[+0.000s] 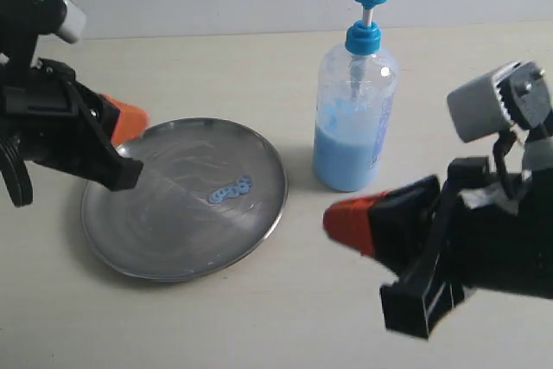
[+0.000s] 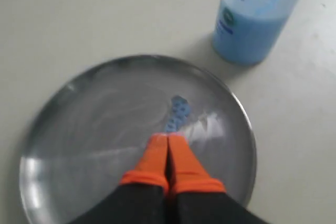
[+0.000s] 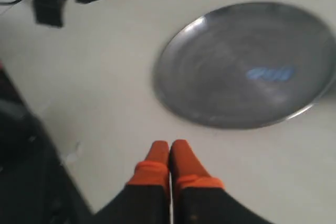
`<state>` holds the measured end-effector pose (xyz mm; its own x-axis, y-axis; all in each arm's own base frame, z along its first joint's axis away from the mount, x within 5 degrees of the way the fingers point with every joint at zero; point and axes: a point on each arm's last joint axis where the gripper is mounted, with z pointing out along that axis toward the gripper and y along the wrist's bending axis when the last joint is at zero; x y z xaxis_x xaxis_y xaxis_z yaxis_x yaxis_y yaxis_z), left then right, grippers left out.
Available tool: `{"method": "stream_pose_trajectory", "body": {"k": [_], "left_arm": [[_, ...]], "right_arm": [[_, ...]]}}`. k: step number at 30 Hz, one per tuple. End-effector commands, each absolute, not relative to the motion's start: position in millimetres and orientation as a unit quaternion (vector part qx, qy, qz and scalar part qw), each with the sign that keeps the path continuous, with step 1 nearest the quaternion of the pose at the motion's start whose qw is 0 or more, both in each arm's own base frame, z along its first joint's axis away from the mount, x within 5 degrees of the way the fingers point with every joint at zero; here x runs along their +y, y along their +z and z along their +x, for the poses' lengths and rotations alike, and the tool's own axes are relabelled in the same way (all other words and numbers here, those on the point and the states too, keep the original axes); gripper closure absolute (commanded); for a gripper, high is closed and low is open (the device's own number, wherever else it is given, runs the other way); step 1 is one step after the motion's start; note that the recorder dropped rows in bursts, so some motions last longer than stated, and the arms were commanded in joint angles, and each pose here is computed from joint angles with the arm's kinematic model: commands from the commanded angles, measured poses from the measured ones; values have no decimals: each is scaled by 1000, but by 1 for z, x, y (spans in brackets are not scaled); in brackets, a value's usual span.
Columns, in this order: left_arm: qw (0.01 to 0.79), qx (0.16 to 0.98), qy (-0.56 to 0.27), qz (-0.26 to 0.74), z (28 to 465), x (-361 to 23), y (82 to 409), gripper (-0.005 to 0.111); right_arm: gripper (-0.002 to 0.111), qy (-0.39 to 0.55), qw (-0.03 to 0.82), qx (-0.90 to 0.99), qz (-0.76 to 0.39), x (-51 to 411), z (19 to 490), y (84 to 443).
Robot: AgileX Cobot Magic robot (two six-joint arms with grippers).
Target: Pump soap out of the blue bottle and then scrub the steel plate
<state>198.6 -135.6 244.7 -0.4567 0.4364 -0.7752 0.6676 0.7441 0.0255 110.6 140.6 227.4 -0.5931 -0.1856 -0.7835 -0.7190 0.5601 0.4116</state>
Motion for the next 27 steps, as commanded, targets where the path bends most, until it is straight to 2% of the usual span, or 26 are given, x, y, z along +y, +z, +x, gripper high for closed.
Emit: {"method": "stream_pose_trajectory", "body": {"k": [1, 4, 8, 11, 16, 27], "left_arm": [[323, 869, -178, 329, 191, -141, 229, 107], [271, 888, -205, 311, 187, -145, 219, 107], [204, 917, -220, 263, 187, -149, 203, 107], [175, 929, -218, 241, 190, -151, 190, 107], [154, 943, -207, 210, 202, -156, 169, 107], [148, 943, -200, 221, 251, -186, 155, 107]], "right_arm": [[108, 335, 202, 851, -350, 142, 100, 210], [108, 225, 159, 893, -357, 134, 113, 210], [108, 90, 190, 904, -372, 122, 135, 229], [108, 42, 233, 904, -357, 115, 143, 241], [108, 7, 302, 906, -297, 102, 148, 244], [108, 55, 397, 879, -257, 90, 134, 270]]}}
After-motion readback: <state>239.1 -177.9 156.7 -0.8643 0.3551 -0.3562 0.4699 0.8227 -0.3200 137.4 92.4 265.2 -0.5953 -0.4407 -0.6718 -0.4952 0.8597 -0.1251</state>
